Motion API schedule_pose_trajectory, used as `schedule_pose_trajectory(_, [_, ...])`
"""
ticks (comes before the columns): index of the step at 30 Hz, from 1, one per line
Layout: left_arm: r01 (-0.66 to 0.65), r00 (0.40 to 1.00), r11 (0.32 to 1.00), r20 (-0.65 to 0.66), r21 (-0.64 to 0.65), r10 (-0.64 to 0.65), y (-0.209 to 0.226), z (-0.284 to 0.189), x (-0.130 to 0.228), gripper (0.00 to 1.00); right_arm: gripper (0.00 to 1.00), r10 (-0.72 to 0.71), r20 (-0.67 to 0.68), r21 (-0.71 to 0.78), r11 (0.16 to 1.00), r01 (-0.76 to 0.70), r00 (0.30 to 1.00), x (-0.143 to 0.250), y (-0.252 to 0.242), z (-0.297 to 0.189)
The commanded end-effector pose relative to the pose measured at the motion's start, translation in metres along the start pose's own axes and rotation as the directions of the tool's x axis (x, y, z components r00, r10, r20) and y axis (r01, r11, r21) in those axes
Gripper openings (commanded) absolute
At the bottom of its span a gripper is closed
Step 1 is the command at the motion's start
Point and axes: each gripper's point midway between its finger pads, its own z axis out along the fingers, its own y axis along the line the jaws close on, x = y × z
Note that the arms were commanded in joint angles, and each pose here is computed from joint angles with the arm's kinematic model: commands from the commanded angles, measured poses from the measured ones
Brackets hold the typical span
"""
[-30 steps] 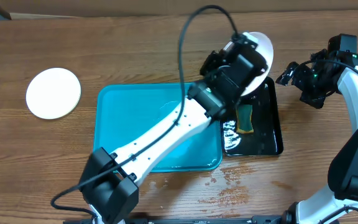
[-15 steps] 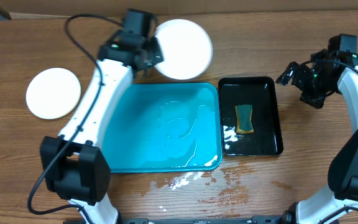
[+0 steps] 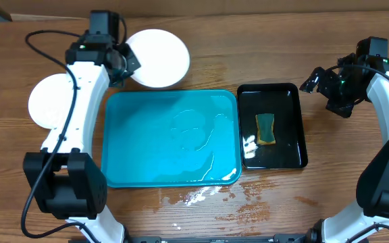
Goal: Clean dirty plates on tray and stack at the side
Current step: 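Lower white plate onto the plate stack at left with left gripper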
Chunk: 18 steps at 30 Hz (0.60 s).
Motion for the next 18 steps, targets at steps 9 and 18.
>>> schedule_pose_trajectory(9, [0.222, 0.973, 0.970, 0.089, -0.096, -0.214, 0.107, -0.029, -0.055, 0.04, 1.00, -0.006, 0.034, -0.015, 1.000, 0.007, 0.999, -0.008, 0.006, -0.010])
schedule_pose_trajectory(18, [0.433, 0.901, 0.877, 0.120, -0.207, -0.417, 0.218, -0.045, -0.063, 0.04, 1.00, -0.006, 0.034, -0.016, 1.000, 0.006, 0.999, -0.008, 0.006, -0.010])
